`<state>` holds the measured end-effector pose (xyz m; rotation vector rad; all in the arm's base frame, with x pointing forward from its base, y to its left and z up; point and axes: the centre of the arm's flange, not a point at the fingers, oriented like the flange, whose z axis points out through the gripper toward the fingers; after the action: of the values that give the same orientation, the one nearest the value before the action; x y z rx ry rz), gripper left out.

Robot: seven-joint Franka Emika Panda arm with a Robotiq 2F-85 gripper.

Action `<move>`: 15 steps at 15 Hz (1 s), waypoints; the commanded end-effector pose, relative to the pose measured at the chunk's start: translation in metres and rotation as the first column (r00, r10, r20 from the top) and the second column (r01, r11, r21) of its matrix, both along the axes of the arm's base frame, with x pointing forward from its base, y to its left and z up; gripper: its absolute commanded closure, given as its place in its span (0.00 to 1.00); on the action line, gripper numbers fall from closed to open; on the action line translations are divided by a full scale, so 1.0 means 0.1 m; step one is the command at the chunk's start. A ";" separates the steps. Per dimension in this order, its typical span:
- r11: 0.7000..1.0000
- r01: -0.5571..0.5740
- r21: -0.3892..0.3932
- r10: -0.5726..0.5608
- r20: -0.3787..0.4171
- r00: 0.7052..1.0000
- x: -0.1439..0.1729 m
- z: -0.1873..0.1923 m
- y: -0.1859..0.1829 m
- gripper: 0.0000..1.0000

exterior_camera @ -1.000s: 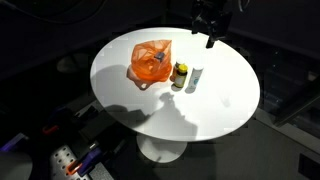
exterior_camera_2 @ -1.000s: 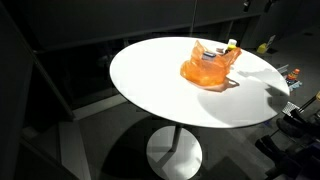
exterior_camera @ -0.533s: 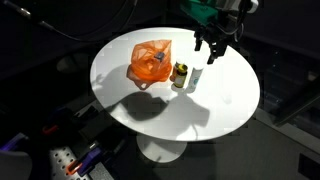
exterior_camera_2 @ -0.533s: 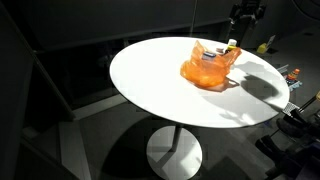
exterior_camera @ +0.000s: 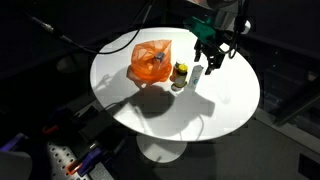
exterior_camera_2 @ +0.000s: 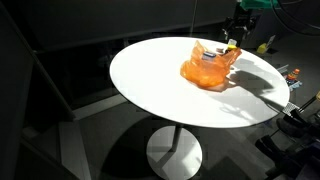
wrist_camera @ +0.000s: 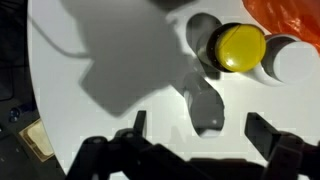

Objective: Put the white bottle into the carrier bag

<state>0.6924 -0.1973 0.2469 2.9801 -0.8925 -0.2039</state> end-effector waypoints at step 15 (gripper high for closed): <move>0.995 0.096 0.038 -0.096 -0.007 0.995 0.29 0.17 -0.08 0.90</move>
<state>0.7111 -0.2048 0.2426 2.9739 -1.0017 -0.2598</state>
